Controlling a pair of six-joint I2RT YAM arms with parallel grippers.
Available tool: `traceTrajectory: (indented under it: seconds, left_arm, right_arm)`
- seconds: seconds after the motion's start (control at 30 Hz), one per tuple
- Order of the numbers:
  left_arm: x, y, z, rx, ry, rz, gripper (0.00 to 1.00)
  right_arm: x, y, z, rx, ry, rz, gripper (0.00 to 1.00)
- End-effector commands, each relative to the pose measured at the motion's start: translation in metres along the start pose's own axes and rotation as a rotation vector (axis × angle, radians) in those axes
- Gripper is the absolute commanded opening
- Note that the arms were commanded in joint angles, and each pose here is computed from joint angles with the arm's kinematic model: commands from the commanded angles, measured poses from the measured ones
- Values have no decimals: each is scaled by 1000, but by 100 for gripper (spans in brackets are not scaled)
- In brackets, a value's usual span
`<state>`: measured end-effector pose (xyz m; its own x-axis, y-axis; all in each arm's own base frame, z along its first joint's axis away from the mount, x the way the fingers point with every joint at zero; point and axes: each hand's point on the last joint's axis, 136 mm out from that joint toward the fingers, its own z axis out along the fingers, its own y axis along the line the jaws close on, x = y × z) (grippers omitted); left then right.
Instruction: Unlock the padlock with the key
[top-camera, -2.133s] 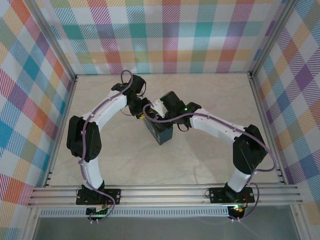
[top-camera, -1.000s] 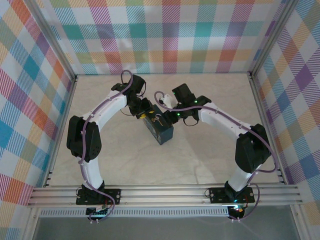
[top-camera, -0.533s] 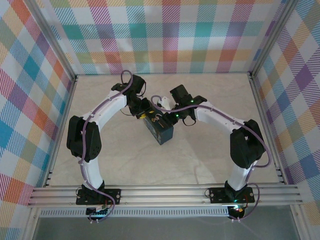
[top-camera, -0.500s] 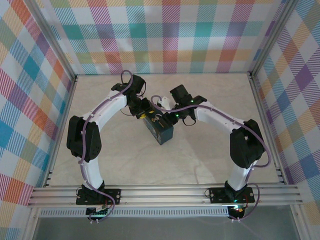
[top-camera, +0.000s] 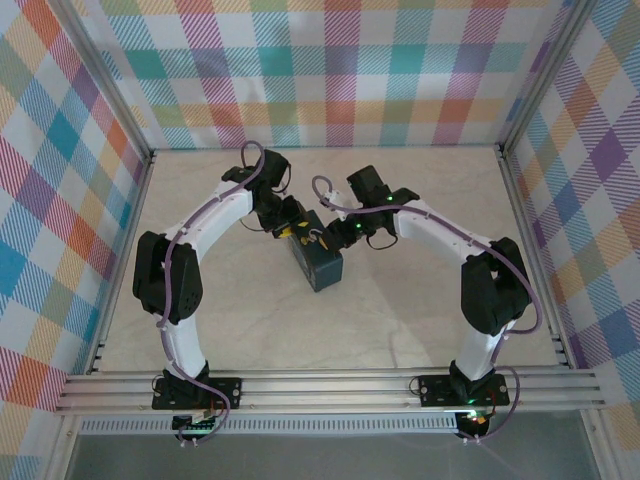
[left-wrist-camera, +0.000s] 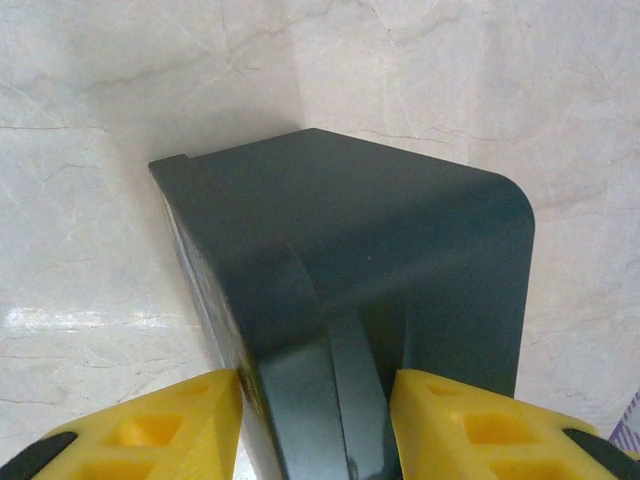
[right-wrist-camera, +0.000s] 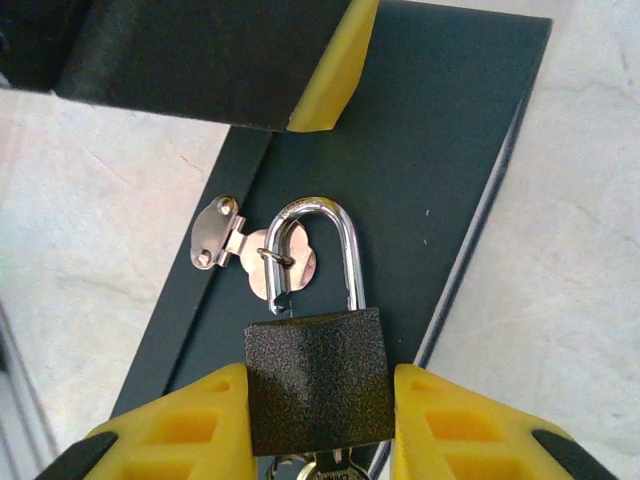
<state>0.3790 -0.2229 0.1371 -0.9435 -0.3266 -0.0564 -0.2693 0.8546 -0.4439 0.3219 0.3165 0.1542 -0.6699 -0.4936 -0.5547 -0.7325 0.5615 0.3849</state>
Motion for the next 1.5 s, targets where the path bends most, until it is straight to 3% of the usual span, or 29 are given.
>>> traceTrajectory:
  seconds: [0.0, 0.53, 0.63, 1.07, 1.47]
  left_arm:
    - [21, 29, 18, -94, 94, -46, 43]
    - [28, 31, 24, -63, 105, -84, 43]
    - [31, 30, 28, -43, 117, -104, 42]
    - [32, 24, 26, -35, 116, -124, 43]
    - [-9, 8, -24, 15, -24, -152, 51]
  right_arm:
    - [-24, 41, -13, -204, -92, 74, 25]
    - [-48, 38, -14, -236, -155, 319, 21]
    - [-52, 44, -17, -251, -173, 260, 21]
    - [-38, 47, -18, -34, -109, -112, 21]
    - [-40, 58, -31, -130, -111, -54, 19]
